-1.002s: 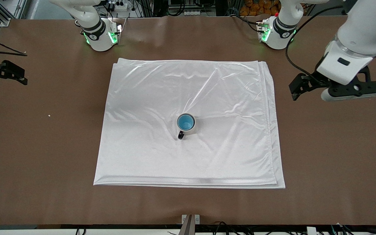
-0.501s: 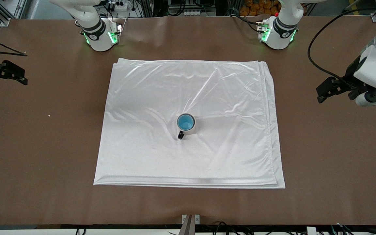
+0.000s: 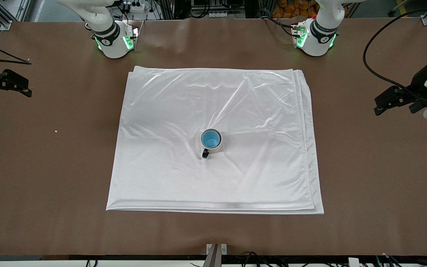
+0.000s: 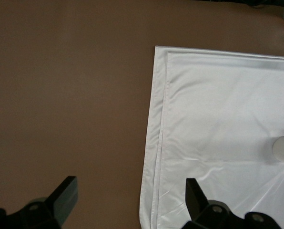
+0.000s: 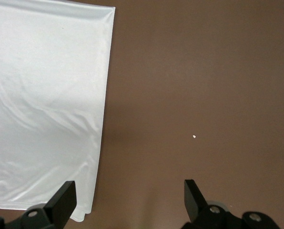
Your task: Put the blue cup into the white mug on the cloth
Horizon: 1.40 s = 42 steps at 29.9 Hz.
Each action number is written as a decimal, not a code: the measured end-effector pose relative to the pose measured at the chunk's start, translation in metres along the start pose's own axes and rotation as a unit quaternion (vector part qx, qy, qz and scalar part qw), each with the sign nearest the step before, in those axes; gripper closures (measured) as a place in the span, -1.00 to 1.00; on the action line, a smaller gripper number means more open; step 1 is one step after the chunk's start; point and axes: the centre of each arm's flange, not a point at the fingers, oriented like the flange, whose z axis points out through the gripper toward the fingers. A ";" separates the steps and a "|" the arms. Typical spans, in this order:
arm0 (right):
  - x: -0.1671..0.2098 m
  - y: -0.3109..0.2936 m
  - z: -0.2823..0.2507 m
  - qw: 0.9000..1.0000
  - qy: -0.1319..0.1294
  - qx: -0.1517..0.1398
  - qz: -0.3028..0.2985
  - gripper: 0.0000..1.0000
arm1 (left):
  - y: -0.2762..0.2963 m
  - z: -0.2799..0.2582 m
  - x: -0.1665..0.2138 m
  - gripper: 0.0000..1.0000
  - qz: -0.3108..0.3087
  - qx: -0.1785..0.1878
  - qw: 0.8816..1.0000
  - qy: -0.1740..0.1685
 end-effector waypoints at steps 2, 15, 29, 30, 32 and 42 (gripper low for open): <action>0.001 0.000 0.001 1.000 0.000 0.000 0.000 -1.00 | -0.005 0.000 -0.001 -1.00 0.000 -0.001 1.000 -0.003; 0.002 0.000 0.002 1.000 -0.001 0.000 0.000 -1.00 | -0.004 -0.002 -0.009 -1.00 0.004 0.000 1.000 -0.015; 0.003 0.000 0.002 1.000 0.001 0.000 0.000 -1.00 | -0.005 0.003 -0.011 -1.00 0.013 0.001 1.000 -0.019; 0.003 0.000 0.003 1.000 0.001 0.000 0.000 -1.00 | -0.005 0.003 -0.011 -1.00 0.014 0.001 1.000 -0.018; 0.003 0.000 0.003 1.000 0.001 0.000 0.000 -1.00 | -0.005 0.003 -0.012 -1.00 0.014 0.002 1.000 -0.016; 0.003 0.001 0.004 1.000 0.001 0.000 0.000 -1.00 | -0.010 0.008 -0.019 -1.00 0.010 0.004 1.000 -0.005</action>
